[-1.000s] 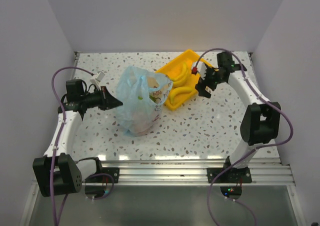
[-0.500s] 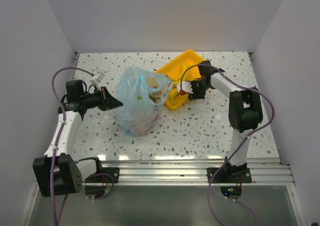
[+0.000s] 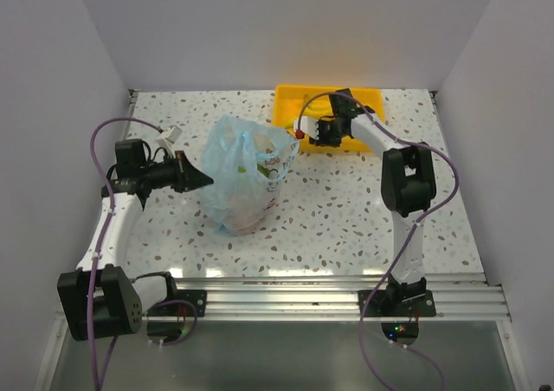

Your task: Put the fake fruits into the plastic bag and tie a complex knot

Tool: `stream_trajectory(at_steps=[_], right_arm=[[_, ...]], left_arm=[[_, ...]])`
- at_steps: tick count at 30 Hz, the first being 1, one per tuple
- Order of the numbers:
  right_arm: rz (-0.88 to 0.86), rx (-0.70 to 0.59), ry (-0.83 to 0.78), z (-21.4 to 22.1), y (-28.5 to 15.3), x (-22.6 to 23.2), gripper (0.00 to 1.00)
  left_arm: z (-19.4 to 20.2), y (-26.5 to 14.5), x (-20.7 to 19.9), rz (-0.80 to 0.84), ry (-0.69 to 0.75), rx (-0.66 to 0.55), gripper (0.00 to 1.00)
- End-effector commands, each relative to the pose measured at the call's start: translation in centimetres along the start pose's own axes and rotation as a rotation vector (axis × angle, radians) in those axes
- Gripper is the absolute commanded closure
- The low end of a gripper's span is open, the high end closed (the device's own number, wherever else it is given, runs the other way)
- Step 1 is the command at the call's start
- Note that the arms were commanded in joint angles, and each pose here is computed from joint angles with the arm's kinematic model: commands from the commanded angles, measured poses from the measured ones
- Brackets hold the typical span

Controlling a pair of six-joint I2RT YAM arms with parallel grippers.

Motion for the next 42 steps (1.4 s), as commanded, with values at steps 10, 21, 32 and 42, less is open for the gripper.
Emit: stream_trajectory(at_steps=[10,21,32,42], right_arm=[[0.126,-0.064,-0.116,-1.9,3.3,-3.4,0.81],[0.219,-0.204,-0.058,-6.3,-3.1,-5.0,0.21],[0.19,-0.468,-0.08,-13.2,-18.2,3.2,0.09],[0.093,-0.528,-0.272,-21.1,-16.5,8.2,0.32]], left_arm=[[-0.7,-0.2,-0.4,0.026,0.032,-0.024,1.0],[-0.7,-0.2,-0.4,0.025,0.046,-0.018,1.0],[-1.3,-0.3,-0.5,0.031,0.072,-0.017,1.0],[-1.5,-0.5,-0.7,0.029,0.088,-0.017,1.0]])
Point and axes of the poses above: each gripper's point midway between its finger pads, its own y axis out along the fingers, its own x axis along the line the jaws close on, z = x × y, the point moved 5 cm from there along -y, back along the fingers, and after that the axes turned 2 degrees about y, right-handed, at the moved point
